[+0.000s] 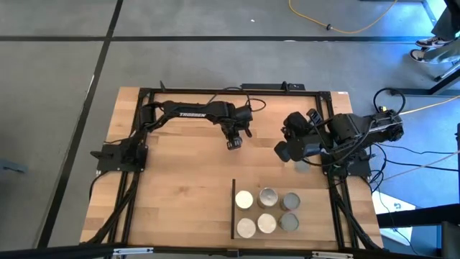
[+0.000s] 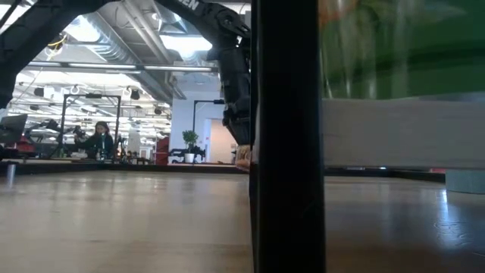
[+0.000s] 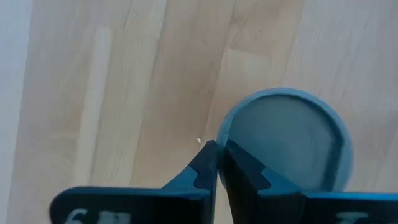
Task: Pick and place cans onto a shelf
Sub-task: Put the canned orange on the shelf
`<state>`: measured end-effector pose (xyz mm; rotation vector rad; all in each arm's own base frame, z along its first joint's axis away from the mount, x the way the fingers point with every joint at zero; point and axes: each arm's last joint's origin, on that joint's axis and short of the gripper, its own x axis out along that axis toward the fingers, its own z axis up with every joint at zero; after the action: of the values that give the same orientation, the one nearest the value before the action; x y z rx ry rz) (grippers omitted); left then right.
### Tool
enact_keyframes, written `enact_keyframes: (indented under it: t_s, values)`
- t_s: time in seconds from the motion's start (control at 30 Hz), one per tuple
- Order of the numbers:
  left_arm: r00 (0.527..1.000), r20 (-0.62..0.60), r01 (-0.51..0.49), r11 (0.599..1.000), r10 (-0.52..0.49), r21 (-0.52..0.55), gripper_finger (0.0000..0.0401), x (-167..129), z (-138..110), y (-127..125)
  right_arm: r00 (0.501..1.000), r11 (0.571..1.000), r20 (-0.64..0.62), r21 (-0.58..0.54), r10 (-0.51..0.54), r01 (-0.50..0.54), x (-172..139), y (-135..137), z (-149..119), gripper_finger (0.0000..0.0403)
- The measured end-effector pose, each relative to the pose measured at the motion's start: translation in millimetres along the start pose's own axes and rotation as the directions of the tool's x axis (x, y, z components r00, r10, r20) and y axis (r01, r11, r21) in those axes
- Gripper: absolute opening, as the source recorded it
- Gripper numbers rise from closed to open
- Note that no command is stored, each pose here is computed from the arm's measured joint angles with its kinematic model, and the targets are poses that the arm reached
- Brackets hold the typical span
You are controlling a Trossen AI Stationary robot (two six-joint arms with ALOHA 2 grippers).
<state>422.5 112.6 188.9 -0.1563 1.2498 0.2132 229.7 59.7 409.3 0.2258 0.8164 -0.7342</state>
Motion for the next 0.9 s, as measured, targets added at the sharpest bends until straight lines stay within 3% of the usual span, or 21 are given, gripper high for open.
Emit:
enact_keyframes:
  t_s: [0.3, 0.57, 0.9]
  values:
    - [0.999, 0.004, -0.041, 0.999, 0.041, -0.005, 0.0037, -0.1, 0.5, -0.9, 1.000, 0.999, -0.001, -0.048, -0.007, 0.007, 1.4, -1.3, 1.3, 0.0033]
    - [1.000, -0.024, -0.017, 0.992, 0.014, -0.126, 0.0036, -4.8, 0.1, -1.6, 1.000, 0.994, -0.008, -0.108, 0.000, 0.000, 1.5, -1.1, 1.3, 0.0033]
    - [1.000, -0.012, 0.013, 0.995, -0.014, -0.104, 0.0036, -98.5, 28.0, -2.4, 0.966, 0.944, -0.204, -0.257, 0.158, -0.209, 23.2, -14.1, 20.2, 0.0033]
